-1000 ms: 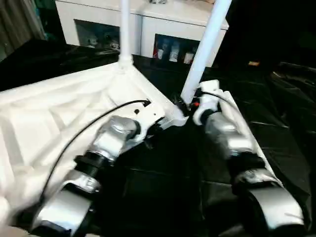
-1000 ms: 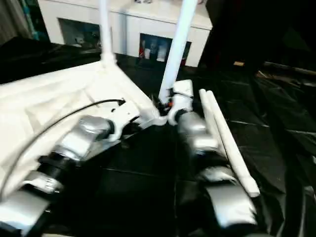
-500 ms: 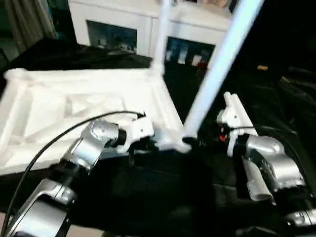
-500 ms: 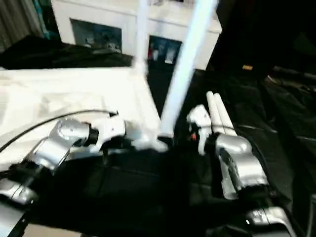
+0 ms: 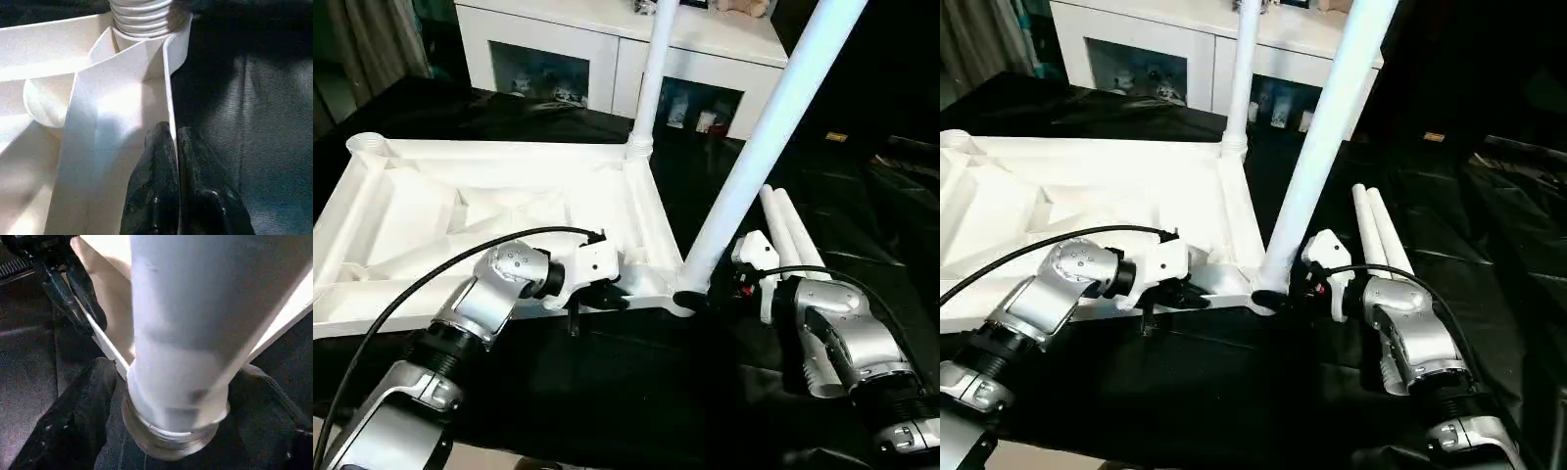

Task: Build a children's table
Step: Rotate leg to tighten

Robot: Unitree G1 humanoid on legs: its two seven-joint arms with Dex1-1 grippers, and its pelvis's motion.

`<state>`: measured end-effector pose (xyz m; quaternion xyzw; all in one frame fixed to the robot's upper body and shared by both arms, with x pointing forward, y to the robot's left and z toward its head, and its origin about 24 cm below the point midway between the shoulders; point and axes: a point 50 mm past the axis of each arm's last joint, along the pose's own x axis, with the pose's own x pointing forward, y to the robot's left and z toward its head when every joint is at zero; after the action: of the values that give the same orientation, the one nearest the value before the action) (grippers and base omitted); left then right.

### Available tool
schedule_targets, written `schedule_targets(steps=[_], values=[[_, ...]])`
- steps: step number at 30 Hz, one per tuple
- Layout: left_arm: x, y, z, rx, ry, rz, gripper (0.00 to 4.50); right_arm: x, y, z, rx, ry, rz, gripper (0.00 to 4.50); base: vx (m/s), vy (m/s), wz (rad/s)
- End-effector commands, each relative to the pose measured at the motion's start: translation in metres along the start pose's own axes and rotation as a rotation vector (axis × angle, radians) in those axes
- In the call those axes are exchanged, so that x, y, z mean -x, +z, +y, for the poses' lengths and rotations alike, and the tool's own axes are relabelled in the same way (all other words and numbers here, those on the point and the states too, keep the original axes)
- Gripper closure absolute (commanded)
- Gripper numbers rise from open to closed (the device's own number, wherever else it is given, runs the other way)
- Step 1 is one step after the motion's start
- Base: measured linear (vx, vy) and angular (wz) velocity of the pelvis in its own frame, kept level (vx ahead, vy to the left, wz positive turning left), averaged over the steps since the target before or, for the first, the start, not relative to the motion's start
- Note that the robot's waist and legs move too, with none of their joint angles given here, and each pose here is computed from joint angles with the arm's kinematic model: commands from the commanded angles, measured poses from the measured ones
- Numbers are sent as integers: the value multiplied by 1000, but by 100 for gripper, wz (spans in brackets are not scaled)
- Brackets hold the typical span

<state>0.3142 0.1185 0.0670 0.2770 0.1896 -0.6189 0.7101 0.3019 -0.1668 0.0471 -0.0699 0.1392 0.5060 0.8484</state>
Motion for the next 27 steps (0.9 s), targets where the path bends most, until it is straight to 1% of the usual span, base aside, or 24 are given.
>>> schedule_targets(steps=[1, 2, 3, 7, 17, 20, 24, 25, 26, 27], values=[[-4, 12, -4, -25, -18, -99, 450, 0, 1, -2, 12, 0, 2, 126, 0, 0, 0], [-4, 12, -4, -24, -18, -100, 450, -1, 0, -2, 13, 0, 3, 126, 0, 0, 0], [-4, 12, -4, -24, -18, -101, 450, -1, 0, -2, 13, 0, 4, 149, 0, 0, 0], [-4, 12, -4, -21, -21, -100, 450, -4, -2, -3, 7, -5, 3, 174, 0, 0, 0], [-4, 12, -4, -21, -24, -98, 450, -5, -4, -3, 4, -5, 4, 179, 0, 0, 0], [-9, 10, -1, 15, 30, -91, 450, -10, -9, -5, -85, -101, -45, 181, 0, 0, 0], [-16, 9, 6, 68, 120, -78, 450, -15, -20, -9, -148, -231, -31, 181, 0, 0, 0], [-25, 11, 11, 133, 184, -79, 450, -23, -29, -11, -206, -354, -12, 181, 0, 0, 0], [-33, 14, 14, 179, 226, -70, 450, -30, -33, -12, -257, -445, -13, 182, 0, 0, 0], [-37, 15, 16, 201, 248, -62, 450, -34, -33, -13, -282, -492, -15, 182, 0, 0, 0]])
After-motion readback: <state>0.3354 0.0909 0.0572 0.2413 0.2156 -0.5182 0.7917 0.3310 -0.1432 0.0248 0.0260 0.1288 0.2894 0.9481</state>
